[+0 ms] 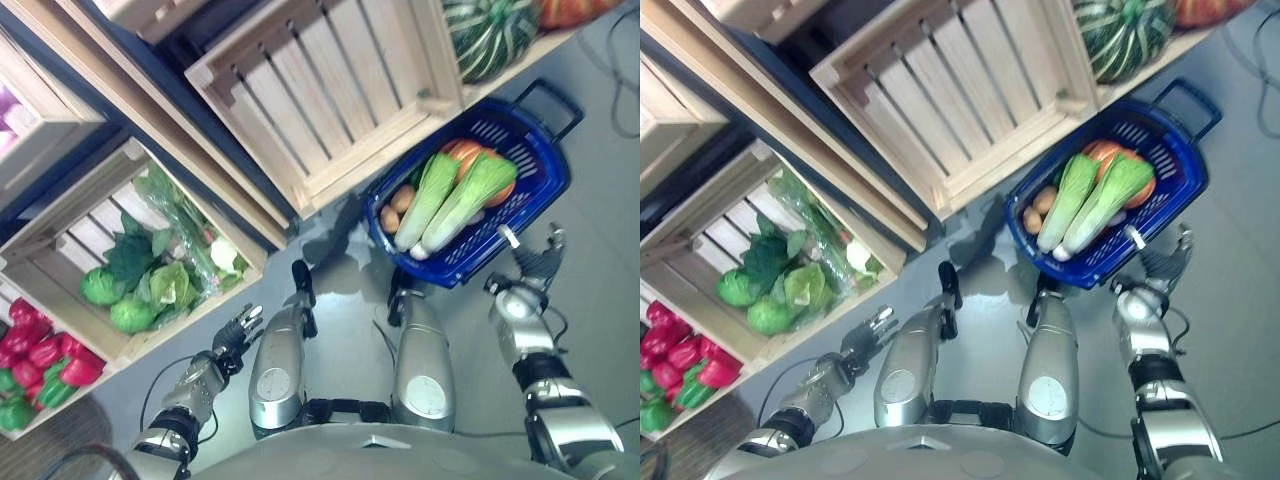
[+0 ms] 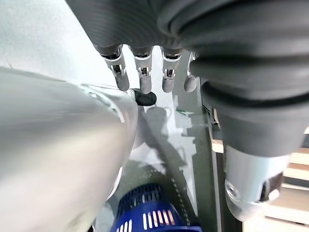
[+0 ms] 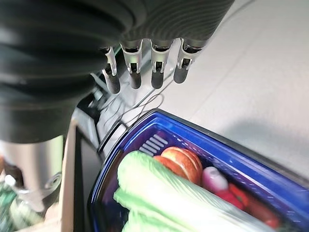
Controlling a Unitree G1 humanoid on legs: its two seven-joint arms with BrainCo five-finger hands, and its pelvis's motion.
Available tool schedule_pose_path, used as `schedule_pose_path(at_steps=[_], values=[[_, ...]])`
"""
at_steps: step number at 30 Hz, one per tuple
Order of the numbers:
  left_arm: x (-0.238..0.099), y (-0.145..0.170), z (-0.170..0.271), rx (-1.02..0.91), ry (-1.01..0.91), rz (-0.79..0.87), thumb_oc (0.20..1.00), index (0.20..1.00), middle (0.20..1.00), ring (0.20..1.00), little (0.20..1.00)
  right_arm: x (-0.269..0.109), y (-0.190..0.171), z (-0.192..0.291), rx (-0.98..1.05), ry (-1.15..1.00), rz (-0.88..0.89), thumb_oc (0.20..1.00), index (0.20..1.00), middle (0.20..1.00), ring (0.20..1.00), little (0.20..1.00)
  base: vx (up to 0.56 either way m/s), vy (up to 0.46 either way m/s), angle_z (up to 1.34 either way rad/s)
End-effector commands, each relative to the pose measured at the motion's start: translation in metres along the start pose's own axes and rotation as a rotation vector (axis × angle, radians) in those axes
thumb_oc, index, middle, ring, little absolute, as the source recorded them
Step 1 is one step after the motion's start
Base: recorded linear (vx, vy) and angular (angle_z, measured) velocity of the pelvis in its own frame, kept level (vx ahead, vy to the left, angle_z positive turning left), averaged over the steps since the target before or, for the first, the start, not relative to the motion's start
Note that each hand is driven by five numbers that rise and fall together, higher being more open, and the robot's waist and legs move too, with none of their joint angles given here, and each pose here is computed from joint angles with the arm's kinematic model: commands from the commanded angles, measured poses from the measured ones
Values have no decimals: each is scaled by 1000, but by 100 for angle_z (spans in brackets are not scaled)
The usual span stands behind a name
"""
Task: Pick up fruits and vegetables into the basket
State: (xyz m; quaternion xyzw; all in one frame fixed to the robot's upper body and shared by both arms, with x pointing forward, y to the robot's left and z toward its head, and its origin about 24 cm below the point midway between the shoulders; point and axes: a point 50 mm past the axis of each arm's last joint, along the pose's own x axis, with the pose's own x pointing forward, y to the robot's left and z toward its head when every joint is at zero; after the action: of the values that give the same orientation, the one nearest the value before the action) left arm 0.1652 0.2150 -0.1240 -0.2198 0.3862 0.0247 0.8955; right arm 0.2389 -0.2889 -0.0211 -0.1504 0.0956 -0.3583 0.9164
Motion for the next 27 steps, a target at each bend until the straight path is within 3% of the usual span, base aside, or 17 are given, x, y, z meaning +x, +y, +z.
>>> schedule_pose_path(at_steps=[1, 8, 11, 18, 22, 27], values=[[-15, 22, -22, 68, 61, 75, 1000, 1000, 1000, 1000, 1000, -9, 12, -5, -52, -6, 126, 1000, 1000, 1000, 1000, 1000, 158, 80, -2], [-25, 35, -51, 58, 213, 120, 1000, 1000, 1000, 1000, 1000, -68, 32, -82, -207, 347, 571, 1000, 1000, 1000, 1000, 1000, 122, 81, -3], [-25, 36, -57, 41, 253, 129, 1000, 1000, 1000, 1000, 1000, -103, 34, -118, -182, 619, 737, 1000, 1000, 1000, 1000, 1000, 50, 72, 5], [-25, 30, -73, 51, 335, 113, 1000, 1000, 1000, 1000, 1000, -149, 23, -155, -148, 964, 808, 1000, 1000, 1000, 1000, 1000, -9, 65, -5], [-25, 26, -80, 55, 381, 115, 1000, 1000, 1000, 1000, 1000, -167, 14, -166, -8, 1182, 750, 1000, 1000, 1000, 1000, 1000, -7, 47, -3], [-25, 22, -85, 74, 429, 108, 1000, 1000, 1000, 1000, 1000, -176, 4, -172, -93, 1252, 832, 1000, 1000, 1000, 1000, 1000, 0, 0, 0]])
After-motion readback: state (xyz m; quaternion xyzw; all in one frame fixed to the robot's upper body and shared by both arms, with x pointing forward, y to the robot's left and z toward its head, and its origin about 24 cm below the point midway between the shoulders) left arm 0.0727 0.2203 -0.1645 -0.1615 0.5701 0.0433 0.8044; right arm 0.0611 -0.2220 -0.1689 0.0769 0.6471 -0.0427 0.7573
